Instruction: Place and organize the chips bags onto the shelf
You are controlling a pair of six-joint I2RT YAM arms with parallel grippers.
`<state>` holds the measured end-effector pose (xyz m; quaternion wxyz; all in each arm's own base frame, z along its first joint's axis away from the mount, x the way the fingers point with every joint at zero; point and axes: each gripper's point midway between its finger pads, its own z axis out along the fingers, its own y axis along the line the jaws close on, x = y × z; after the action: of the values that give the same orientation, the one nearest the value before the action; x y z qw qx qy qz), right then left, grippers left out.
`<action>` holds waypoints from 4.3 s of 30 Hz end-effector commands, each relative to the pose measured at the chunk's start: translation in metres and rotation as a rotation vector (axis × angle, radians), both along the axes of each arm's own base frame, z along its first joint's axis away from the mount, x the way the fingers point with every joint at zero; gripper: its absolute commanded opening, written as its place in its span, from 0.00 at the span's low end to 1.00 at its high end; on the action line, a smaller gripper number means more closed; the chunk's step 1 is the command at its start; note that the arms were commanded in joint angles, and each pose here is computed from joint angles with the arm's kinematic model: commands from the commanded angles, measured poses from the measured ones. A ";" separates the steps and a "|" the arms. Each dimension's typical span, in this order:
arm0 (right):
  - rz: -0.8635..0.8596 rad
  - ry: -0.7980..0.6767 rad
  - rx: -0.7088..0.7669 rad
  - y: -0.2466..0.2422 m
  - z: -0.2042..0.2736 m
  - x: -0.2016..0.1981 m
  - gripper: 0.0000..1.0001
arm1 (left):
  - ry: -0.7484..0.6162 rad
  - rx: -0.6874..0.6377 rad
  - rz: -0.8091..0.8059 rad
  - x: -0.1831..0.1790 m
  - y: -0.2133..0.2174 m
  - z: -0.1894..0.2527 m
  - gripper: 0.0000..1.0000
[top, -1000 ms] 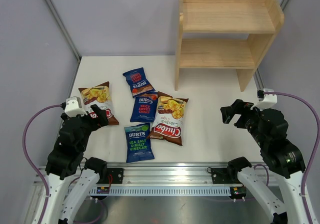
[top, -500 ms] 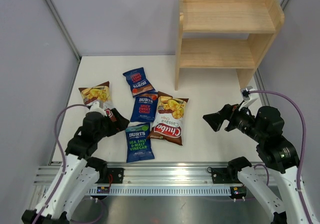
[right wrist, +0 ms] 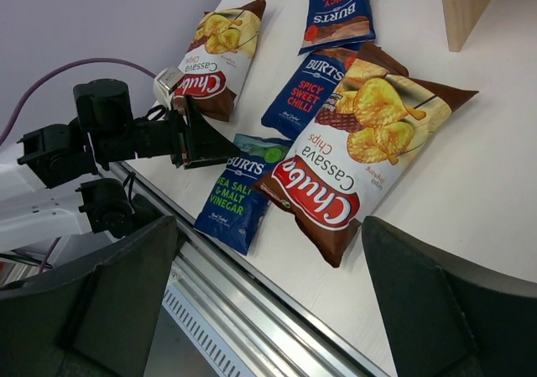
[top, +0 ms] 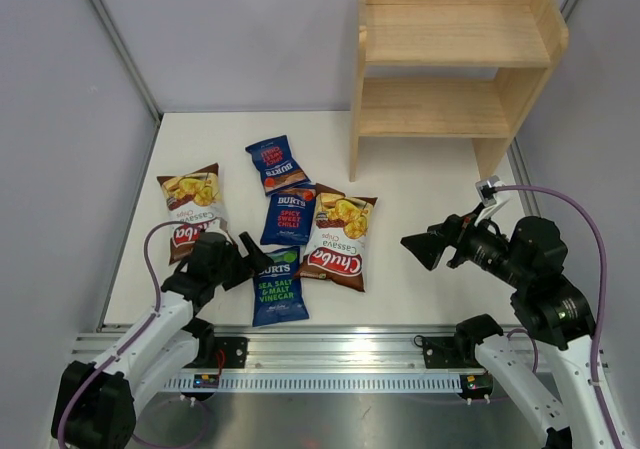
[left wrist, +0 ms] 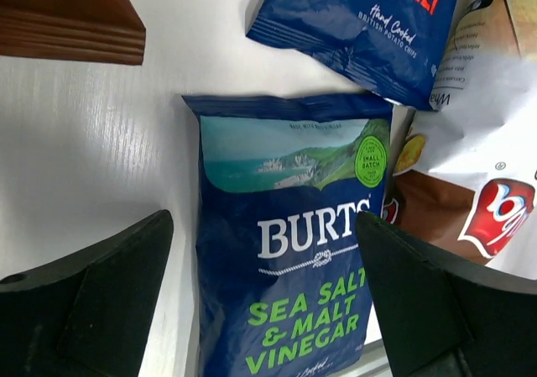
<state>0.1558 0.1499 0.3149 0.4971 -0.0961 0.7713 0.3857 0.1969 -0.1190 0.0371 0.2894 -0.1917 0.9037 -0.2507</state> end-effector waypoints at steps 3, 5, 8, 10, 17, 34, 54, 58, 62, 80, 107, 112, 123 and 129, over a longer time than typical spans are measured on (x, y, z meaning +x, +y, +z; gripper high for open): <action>0.044 -0.026 0.047 0.010 0.008 0.000 1.00 | -0.025 0.036 0.035 0.007 0.007 -0.012 0.84; 0.046 -0.025 0.051 0.010 0.008 0.001 1.00 | -0.014 0.057 0.039 0.007 0.010 -0.015 0.78; 0.053 -0.028 0.058 0.011 0.010 -0.001 0.99 | -0.014 0.086 0.041 0.009 0.014 -0.018 0.69; 0.055 -0.028 0.066 0.012 0.012 -0.002 1.00 | -0.010 0.092 0.037 0.010 0.013 -0.019 0.62; 0.074 -0.031 0.087 0.015 0.010 -0.003 0.99 | -0.017 0.070 0.023 0.011 0.007 -0.018 0.16; 0.307 0.070 0.291 0.065 -0.021 0.022 0.99 | -0.531 -0.127 0.149 0.022 0.015 0.199 0.00; 0.439 -0.252 0.573 0.159 0.036 0.033 0.99 | -1.048 -0.699 -0.170 0.004 -0.067 0.554 0.00; 0.447 -0.397 0.618 0.172 0.062 0.028 0.99 | -1.045 -0.780 -0.167 0.001 -0.081 0.567 0.00; 0.435 -0.527 0.679 0.177 0.090 0.024 1.00 | -1.033 -0.872 -0.178 -0.007 -0.099 0.570 0.00; 0.271 -0.854 0.814 0.120 0.130 -0.001 0.97 | -0.920 -0.957 -0.030 -0.001 -0.137 0.527 0.00; 0.276 -0.782 0.810 0.119 0.149 -0.001 0.21 | -0.821 -0.844 0.112 0.011 -0.110 0.485 0.20; 0.290 -0.583 0.658 0.130 0.145 0.005 0.16 | -0.964 -0.627 0.058 0.009 -0.089 0.501 0.63; 0.048 -0.162 0.301 0.104 0.132 0.060 0.11 | -0.925 -0.067 -0.047 0.015 -0.049 0.448 0.99; 0.005 -0.101 0.285 0.077 0.159 0.102 0.11 | -0.787 0.164 -0.137 0.008 -0.032 0.384 0.99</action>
<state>0.2584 0.2277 0.4758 0.5874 -0.0376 0.6495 0.4813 0.2078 -0.1712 0.4624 0.6260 -0.0349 0.7023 -0.3372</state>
